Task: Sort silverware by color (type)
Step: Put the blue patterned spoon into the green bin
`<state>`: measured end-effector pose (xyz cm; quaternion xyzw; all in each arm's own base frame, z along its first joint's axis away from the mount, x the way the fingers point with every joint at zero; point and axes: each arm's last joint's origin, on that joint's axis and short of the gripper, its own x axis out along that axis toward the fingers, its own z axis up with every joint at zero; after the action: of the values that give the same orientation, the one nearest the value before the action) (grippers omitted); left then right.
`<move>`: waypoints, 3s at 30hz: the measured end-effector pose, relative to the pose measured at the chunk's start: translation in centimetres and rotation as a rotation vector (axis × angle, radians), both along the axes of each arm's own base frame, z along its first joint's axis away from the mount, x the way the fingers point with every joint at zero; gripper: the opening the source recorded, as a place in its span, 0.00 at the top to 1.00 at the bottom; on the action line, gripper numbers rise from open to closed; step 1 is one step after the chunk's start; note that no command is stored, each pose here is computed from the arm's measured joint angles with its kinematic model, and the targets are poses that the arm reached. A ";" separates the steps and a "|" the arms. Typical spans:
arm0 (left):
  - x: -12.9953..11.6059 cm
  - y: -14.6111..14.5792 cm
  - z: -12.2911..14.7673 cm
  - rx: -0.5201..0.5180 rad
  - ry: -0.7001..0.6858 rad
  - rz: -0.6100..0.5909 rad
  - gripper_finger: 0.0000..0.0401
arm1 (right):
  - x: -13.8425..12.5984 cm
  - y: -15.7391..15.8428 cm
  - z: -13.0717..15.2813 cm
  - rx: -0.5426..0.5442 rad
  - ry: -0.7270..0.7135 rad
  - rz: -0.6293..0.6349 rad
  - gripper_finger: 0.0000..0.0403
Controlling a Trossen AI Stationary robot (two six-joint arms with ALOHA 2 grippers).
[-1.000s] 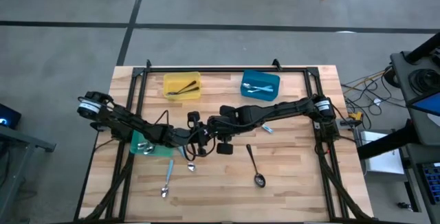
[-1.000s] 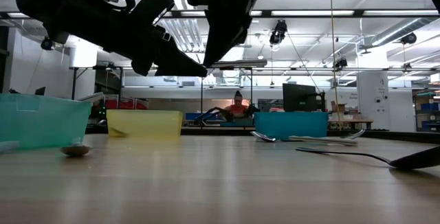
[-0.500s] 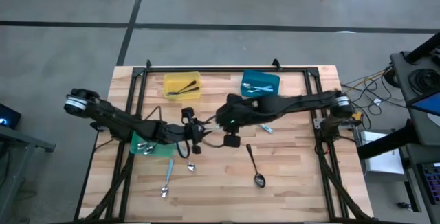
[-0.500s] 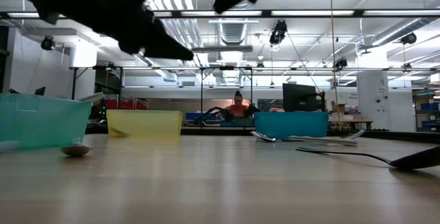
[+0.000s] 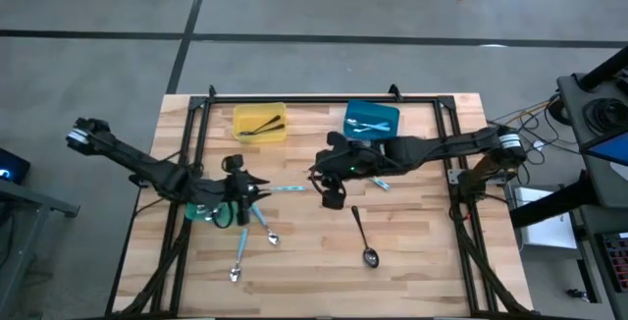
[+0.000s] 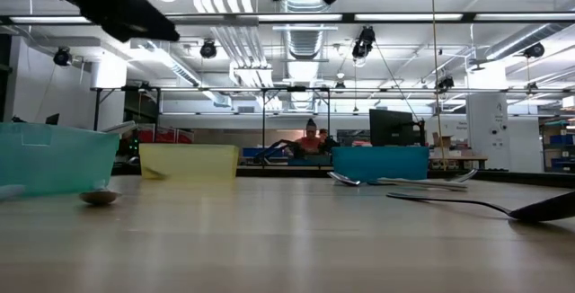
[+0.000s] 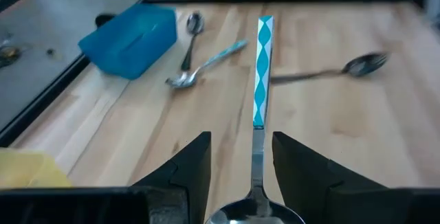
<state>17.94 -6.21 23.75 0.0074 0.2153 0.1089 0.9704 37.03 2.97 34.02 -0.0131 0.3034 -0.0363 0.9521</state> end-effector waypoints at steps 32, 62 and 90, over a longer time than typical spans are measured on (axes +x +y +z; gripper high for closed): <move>-0.5 -0.9 3.0 0.091 -0.263 0.080 0.69 | -0.8 -0.2 -7.7 0.016 -0.707 0.010 0.54; 2.4 -2.1 2.6 0.209 -0.345 0.170 0.69 | 1.4 0.4 -6.1 -0.036 -0.879 0.110 0.91; 2.5 -1.5 2.2 0.242 -0.259 0.126 0.27 | 0.9 -0.7 -5.9 -0.149 -0.318 -0.043 0.95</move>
<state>20.48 -7.66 25.94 0.0965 0.0741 0.1944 0.9733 37.94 2.24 28.09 -0.0711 0.1456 -0.0807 0.9835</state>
